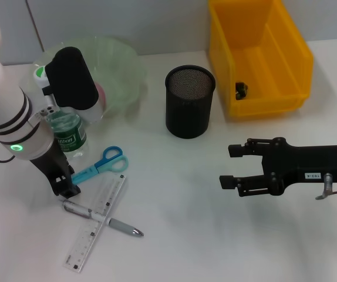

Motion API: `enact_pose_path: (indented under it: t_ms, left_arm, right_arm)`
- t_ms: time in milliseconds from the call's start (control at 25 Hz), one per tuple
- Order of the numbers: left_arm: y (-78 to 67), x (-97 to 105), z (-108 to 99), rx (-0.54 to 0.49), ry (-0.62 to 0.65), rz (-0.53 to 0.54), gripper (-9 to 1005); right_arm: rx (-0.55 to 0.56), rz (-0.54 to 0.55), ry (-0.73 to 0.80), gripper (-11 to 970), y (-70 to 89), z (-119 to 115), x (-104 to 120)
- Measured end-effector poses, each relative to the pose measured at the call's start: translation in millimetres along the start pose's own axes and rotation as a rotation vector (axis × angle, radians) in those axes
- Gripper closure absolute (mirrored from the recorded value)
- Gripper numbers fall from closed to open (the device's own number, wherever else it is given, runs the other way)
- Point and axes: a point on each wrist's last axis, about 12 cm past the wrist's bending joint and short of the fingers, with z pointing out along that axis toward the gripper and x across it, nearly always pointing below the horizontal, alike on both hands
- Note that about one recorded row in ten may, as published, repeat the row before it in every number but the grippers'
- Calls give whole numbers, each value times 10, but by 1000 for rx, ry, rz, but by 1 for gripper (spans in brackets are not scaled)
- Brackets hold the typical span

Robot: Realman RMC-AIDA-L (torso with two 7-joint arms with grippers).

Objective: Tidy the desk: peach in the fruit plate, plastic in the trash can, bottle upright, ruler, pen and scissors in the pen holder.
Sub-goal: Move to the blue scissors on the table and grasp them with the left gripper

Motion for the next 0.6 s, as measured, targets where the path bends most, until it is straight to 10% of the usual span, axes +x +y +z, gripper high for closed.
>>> enact_pose_path:
  t_ms: [600]
  left_arm:
    - [8, 1, 5, -7, -1, 10, 615]
  right_arm:
    - [0, 2, -1, 144, 1, 3, 0]
